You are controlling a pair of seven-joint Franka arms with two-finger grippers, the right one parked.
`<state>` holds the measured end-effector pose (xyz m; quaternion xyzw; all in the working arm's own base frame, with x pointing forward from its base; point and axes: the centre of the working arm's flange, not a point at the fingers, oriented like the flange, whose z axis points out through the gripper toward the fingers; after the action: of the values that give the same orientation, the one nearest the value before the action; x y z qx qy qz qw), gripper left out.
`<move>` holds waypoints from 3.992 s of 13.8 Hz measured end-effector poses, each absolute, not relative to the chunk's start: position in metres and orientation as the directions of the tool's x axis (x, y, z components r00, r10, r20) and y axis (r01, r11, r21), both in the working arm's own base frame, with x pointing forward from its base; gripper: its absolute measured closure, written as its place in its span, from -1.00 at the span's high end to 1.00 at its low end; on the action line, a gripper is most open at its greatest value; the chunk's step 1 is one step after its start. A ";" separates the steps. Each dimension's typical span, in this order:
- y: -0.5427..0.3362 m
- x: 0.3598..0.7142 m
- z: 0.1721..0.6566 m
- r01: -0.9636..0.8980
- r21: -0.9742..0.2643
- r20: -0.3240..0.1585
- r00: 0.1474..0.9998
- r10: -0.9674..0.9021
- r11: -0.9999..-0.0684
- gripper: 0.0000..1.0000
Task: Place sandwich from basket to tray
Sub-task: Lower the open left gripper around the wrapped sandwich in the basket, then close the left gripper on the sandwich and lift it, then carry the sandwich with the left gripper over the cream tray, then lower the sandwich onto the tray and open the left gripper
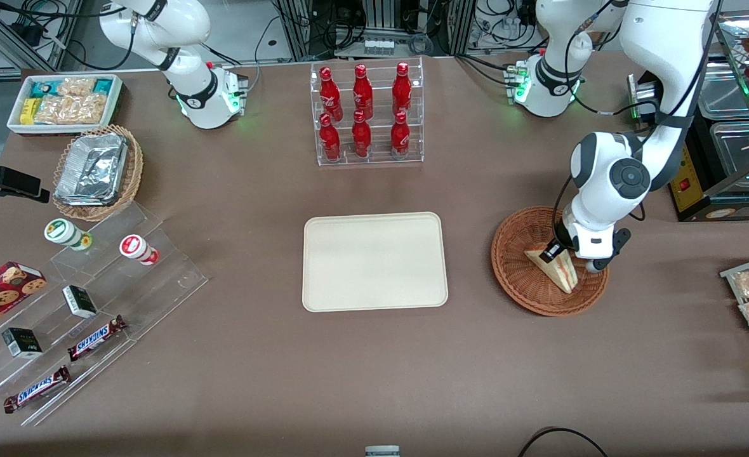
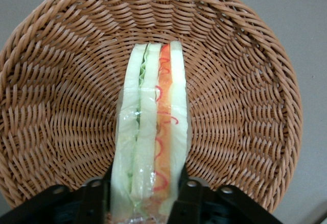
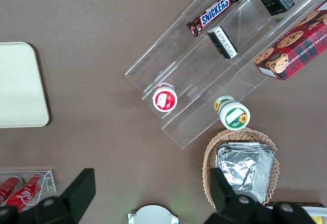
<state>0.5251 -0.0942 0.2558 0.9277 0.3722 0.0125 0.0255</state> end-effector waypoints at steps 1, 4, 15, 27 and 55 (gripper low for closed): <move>-0.094 0.526 0.258 0.684 0.056 0.011 0.728 0.685 -0.728 -0.33; -0.097 0.533 0.281 0.659 0.023 0.018 0.752 0.659 -0.752 -0.49; -0.285 0.563 0.378 0.363 -0.051 -0.086 0.926 0.367 -0.930 -0.70; -0.512 0.508 0.288 0.288 0.017 -0.097 0.954 0.285 -0.958 -0.70; -0.521 0.539 0.352 0.335 0.050 -0.006 0.942 0.336 -0.941 1.00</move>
<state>0.5387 -0.5207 0.3525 0.9851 0.1703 0.0016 0.0253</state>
